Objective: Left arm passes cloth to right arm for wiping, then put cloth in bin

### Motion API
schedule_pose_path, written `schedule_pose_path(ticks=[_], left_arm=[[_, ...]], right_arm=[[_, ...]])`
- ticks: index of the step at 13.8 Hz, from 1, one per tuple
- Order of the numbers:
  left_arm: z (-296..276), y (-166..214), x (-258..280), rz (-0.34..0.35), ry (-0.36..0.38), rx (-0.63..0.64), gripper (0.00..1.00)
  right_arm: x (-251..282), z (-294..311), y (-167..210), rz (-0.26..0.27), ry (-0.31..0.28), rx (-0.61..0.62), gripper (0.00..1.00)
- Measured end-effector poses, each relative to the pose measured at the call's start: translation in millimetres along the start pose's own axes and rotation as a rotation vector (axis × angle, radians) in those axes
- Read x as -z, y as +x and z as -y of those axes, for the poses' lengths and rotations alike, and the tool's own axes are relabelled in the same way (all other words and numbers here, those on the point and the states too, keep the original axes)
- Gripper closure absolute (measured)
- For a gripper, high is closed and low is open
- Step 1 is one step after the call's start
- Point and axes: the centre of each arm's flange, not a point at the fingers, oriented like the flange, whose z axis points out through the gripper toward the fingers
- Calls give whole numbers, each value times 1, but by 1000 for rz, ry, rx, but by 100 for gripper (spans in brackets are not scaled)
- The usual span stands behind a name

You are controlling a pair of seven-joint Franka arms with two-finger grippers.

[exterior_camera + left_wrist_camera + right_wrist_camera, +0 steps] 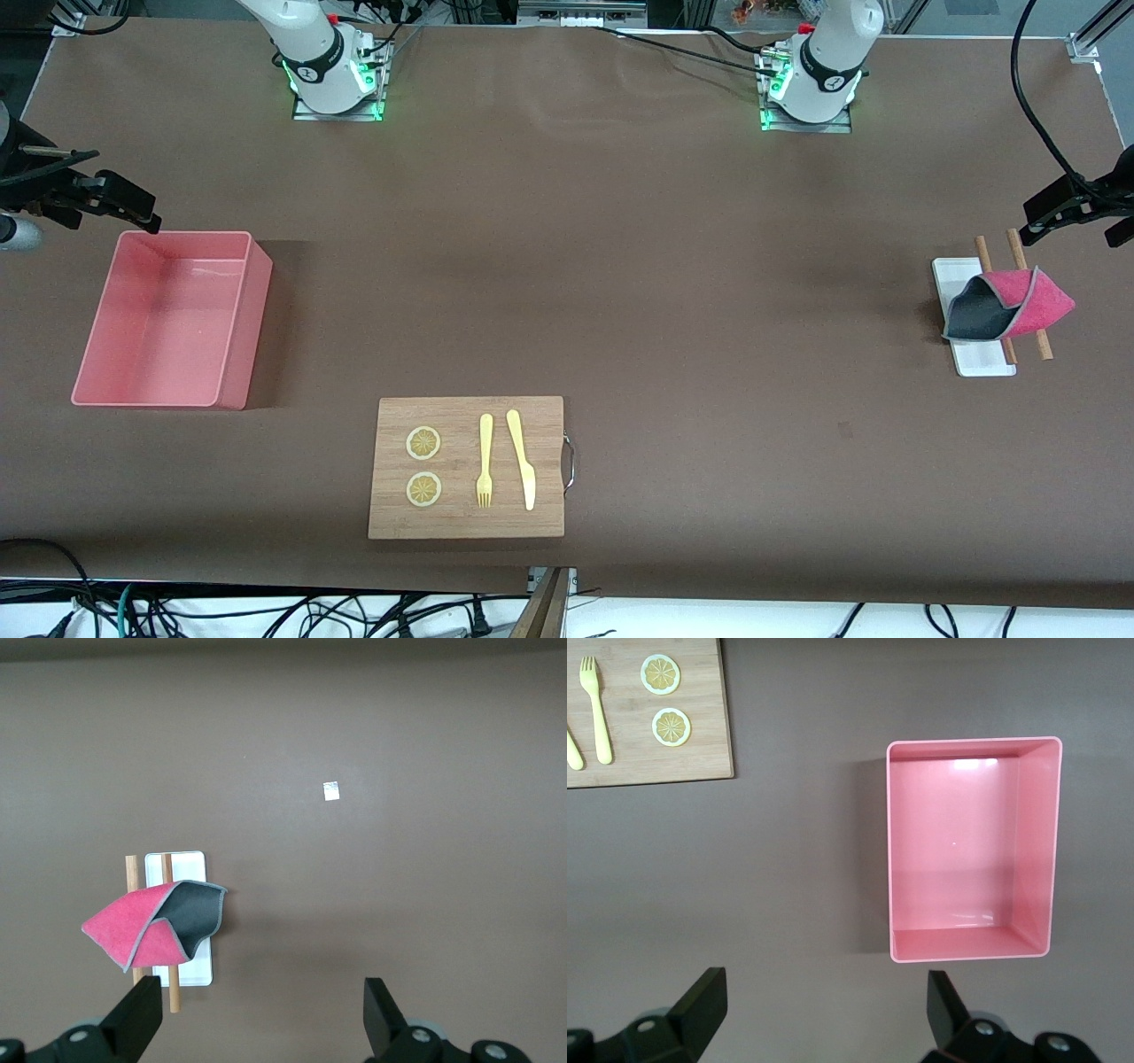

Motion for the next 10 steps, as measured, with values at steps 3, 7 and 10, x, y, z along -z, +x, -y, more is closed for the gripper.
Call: schedule_pose_path(ticks=[3, 7, 10], left_arm=[[0, 0, 0, -2, 0, 0, 0], [0, 0, 0, -3, 0, -4, 0], [10, 4, -14, 25, 4, 10, 0]], right_arm=[[0, 0, 0, 0, 0, 0, 0], [0, -1, 0, 0, 0, -1, 0], [0, -1, 0, 0, 0, -2, 0]])
